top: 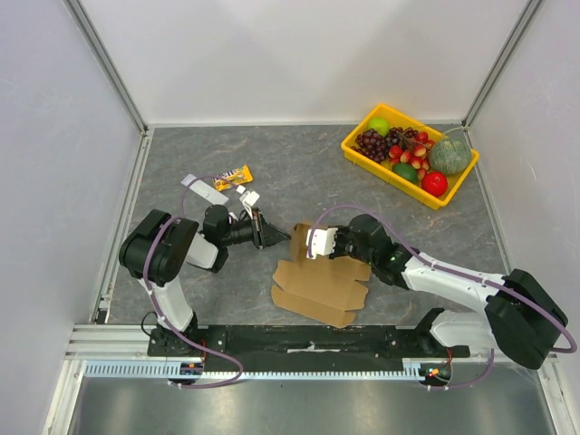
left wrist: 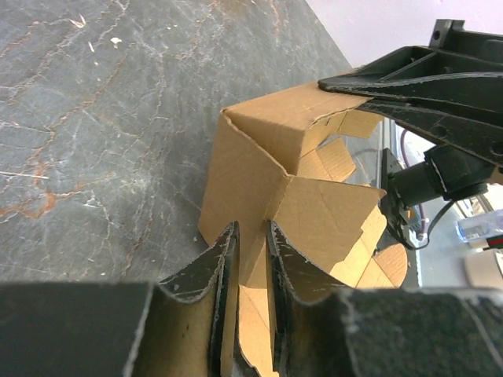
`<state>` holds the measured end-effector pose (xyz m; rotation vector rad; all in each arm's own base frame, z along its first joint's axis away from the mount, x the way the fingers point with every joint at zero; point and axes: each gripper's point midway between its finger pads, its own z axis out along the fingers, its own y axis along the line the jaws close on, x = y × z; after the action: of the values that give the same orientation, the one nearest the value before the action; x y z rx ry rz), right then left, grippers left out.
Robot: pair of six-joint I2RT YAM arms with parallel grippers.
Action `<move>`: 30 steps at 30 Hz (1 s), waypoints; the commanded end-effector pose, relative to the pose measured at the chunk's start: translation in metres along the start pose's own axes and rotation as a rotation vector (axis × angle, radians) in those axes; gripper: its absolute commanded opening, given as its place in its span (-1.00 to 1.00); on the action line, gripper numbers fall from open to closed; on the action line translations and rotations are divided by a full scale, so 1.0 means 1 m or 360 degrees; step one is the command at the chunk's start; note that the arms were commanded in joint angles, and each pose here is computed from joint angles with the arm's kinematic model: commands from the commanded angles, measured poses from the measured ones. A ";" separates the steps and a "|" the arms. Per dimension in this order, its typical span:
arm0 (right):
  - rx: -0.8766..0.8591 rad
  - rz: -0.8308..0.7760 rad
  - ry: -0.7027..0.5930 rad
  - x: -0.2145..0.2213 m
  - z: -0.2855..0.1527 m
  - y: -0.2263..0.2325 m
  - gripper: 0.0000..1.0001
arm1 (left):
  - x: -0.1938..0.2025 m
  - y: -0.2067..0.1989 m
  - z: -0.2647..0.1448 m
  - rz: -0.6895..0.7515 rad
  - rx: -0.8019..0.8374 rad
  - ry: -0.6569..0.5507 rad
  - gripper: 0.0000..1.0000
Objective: Fold the paper box
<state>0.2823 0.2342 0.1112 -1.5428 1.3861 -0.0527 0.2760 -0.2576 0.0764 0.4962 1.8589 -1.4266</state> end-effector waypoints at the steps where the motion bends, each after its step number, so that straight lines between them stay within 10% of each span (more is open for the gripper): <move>1: -0.0015 -0.0087 0.0017 -0.001 0.001 0.001 -1.00 | -0.002 -0.018 -0.001 0.0047 0.0123 -0.0025 -0.47; 30: -0.0012 -0.0121 -0.0125 -0.016 -0.005 0.003 -1.00 | 0.007 -0.024 -0.006 0.0102 0.0133 -0.0042 0.37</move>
<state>0.2759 0.2338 0.1045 -1.5930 1.3656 -0.0612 0.2506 -0.2566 0.0728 0.4986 1.8549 -1.4810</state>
